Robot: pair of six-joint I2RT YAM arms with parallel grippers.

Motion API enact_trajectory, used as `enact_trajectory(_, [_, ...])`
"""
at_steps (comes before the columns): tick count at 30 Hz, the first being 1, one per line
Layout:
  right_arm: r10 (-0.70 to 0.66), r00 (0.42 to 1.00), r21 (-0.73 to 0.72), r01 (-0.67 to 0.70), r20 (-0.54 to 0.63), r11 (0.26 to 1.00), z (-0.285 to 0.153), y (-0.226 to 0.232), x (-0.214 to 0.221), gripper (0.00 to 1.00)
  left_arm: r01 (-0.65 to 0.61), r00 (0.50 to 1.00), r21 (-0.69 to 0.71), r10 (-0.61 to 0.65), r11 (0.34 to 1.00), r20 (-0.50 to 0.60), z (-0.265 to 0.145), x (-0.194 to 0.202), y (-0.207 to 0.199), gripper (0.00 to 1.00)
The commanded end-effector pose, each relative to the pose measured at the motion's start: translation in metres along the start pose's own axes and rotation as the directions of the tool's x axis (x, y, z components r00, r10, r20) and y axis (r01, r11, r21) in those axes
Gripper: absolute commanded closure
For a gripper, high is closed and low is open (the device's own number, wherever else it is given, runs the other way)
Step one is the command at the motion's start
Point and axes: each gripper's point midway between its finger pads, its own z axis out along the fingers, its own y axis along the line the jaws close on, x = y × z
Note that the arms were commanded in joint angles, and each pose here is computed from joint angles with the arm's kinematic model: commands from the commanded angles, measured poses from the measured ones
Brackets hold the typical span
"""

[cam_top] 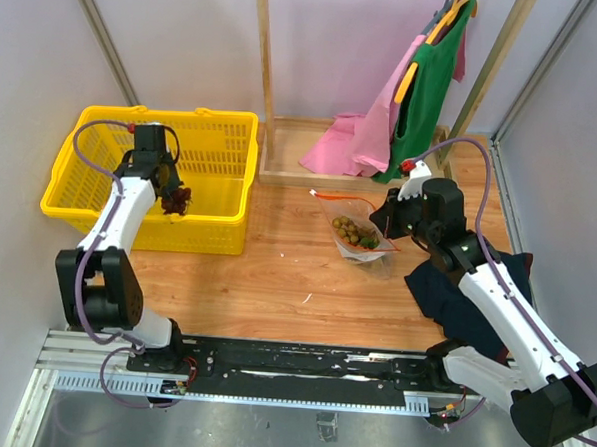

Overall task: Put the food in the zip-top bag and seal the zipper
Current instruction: Pick up the fake fruit from the bin, then place the fake fruit in the zipper food storage bag.

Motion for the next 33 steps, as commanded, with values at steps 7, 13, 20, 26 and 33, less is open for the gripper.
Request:
enact_trajectory(7, [-0.010, 0.999, -0.028, 0.011, 0.033, 1.000, -0.005, 0.008, -0.008, 0.99, 0.046, 0.949, 0.297, -0.135, 0.954, 0.286, -0.114, -0.059, -0.039, 0.99])
enact_trajectory(13, [-0.008, 0.999, -0.036, 0.010, 0.033, 0.999, -0.005, 0.009, -0.008, 0.99, 0.003, 0.893, 0.444, -0.203, 0.896, 0.402, -0.175, -0.085, -0.053, 1.00])
enact_trajectory(20, [-0.007, 0.999, -0.042, 0.009, 0.036, 0.999, -0.005, 0.010, -0.009, 0.99, -0.077, 0.856, 0.610, -0.262, 0.789, 0.446, -0.238, -0.104, -0.077, 1.00])
enact_trajectory(26, [-0.006, 0.999, -0.047, 0.008, 0.036, 0.999, -0.004, 0.011, -0.009, 0.99, -0.173, 0.812, 0.710, -0.309, 0.683, 0.495, -0.296, -0.122, -0.092, 1.00])
enact_trajectory(33, [-0.003, 0.999, -0.062, 0.005, 0.033, 0.998, -0.004, 0.014, -0.009, 0.99, -0.286, 0.782, 0.803, -0.357, 0.522, 0.511, -0.358, -0.133, -0.116, 1.00])
